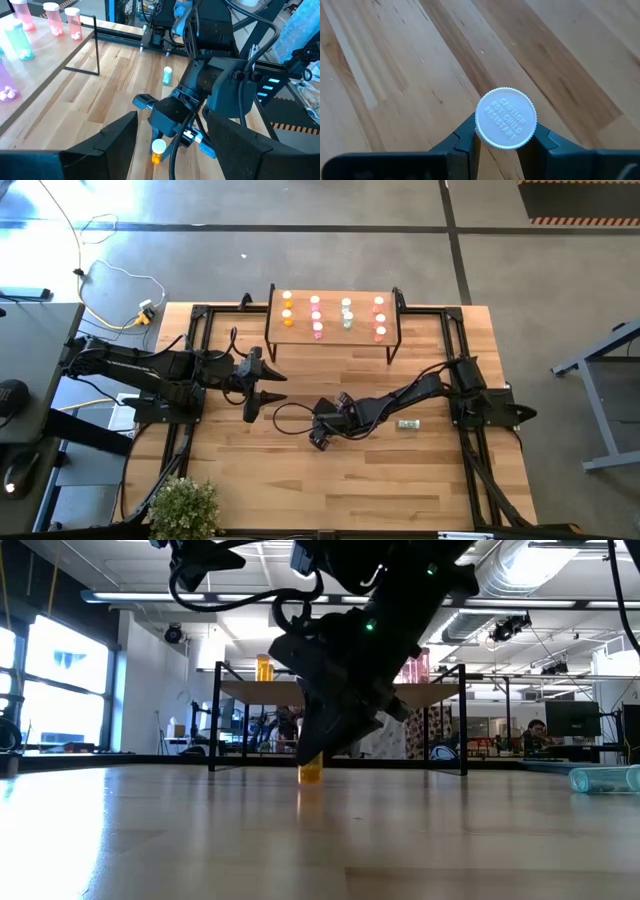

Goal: Pick and place medicine bottles onto shelf by color
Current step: Put the orange medicine bottle on the shelf aligned with the other orange medicine bottles

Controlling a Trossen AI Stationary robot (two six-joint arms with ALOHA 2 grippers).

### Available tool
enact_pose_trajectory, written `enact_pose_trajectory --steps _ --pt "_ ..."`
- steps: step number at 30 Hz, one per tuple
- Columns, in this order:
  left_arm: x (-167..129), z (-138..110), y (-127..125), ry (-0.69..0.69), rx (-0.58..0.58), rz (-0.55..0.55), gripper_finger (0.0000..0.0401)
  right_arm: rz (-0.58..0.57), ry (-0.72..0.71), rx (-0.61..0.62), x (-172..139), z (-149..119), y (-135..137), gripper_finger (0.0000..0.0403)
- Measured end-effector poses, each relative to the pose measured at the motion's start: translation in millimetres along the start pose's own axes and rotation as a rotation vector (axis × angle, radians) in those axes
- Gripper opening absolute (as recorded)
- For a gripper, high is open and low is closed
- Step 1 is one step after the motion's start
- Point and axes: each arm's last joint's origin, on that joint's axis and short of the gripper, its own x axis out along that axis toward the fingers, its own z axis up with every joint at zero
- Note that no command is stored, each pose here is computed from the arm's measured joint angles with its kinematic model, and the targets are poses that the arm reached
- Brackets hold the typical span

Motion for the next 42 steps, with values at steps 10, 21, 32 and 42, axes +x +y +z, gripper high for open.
enact_pose_trajectory --steps 10,21,32,42 --pt "0.0 0.0 0.0 0.0 0.026 -0.001 0.0232 0.022 0.045 0.014 0.6 -0.3 -2.3 0.0091" --pt "0.0 0.0 0.0 0.0 0.026 0.0 0.0232 0.026 0.055 0.048 0.4 -1.1 -2.0 0.0138" --pt "0.1 -0.1 0.1 0.001 0.026 0.001 0.0232 0.075 0.103 0.12 0.1 -2.4 -0.2 0.0154" --pt "0.1 -0.7 0.2 0.007 0.031 0.002 0.0232 0.153 0.228 0.232 -11.5 -9.0 6.6 0.0154"
